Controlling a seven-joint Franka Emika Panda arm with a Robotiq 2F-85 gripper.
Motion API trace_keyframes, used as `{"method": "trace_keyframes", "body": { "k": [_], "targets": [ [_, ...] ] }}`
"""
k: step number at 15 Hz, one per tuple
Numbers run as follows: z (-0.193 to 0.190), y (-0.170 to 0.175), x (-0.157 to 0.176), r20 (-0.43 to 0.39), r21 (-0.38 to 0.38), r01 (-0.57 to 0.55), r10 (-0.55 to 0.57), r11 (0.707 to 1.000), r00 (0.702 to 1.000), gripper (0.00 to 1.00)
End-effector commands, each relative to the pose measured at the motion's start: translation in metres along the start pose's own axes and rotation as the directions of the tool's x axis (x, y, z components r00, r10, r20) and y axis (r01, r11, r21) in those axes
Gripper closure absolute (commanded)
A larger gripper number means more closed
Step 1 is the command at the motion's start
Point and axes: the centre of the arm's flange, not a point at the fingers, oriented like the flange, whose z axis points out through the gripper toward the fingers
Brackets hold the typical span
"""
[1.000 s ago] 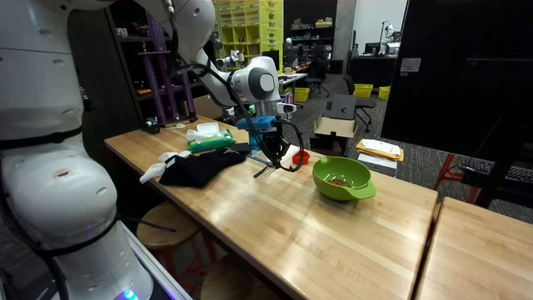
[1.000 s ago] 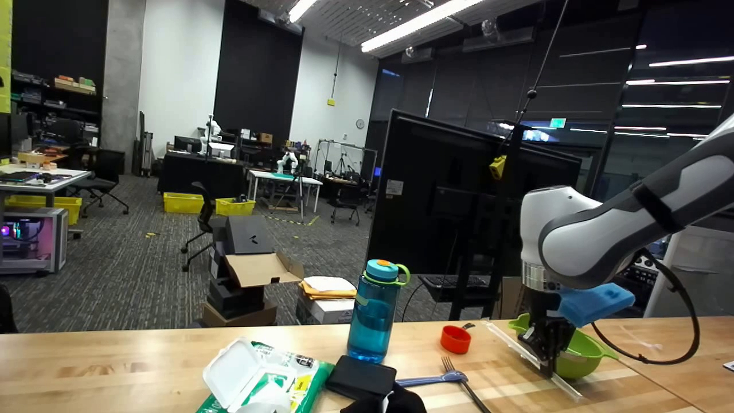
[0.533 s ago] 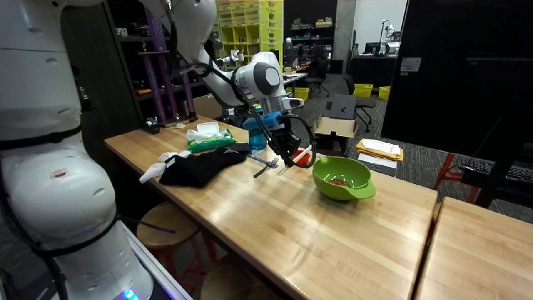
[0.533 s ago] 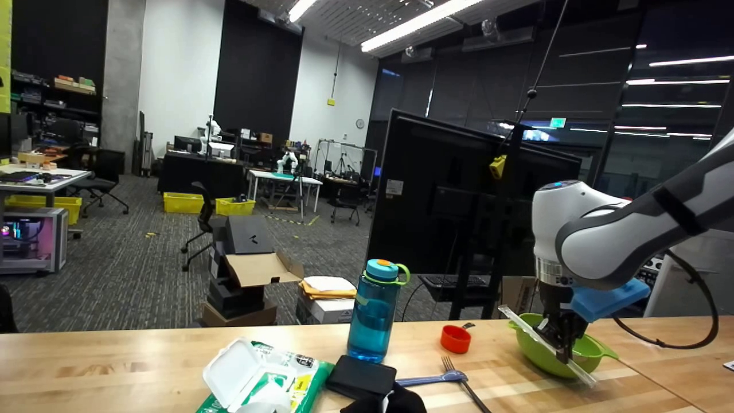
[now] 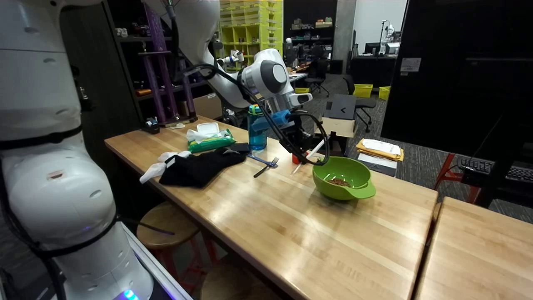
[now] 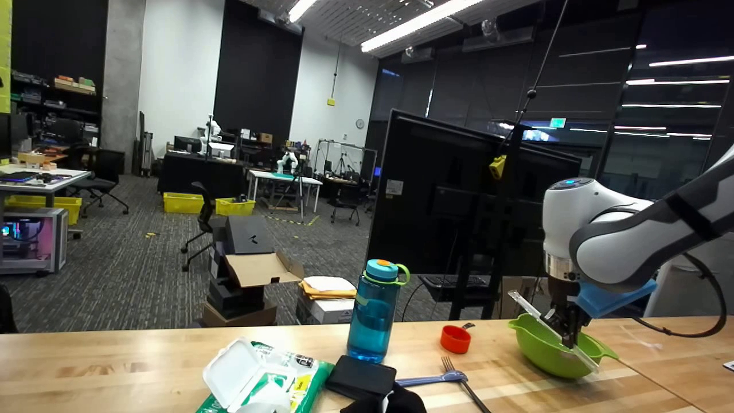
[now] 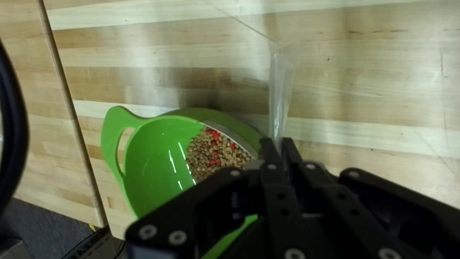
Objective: Pick up the clear straw and put it in the lime green bowl
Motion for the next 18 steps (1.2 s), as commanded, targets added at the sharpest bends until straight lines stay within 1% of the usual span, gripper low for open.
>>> {"method": "trace_keyframes", "body": {
  "k": [1,6,8,12,18],
  "targets": [
    [-0.004,0.010,0.013,-0.058,-0.030,-0.030,0.028,0.999,0.998,0.98],
    [-0.006,0.026,0.029,-0.107,-0.057,-0.061,0.055,0.997,0.993,0.98],
    [-0.001,0.036,0.034,-0.123,-0.063,-0.078,0.070,0.995,0.990,0.98],
    [0.017,0.055,0.044,-0.138,-0.050,-0.114,0.106,0.992,0.985,0.98],
    [0.025,0.052,0.072,-0.191,-0.067,-0.110,0.095,0.992,0.977,0.98]
  ]
}}
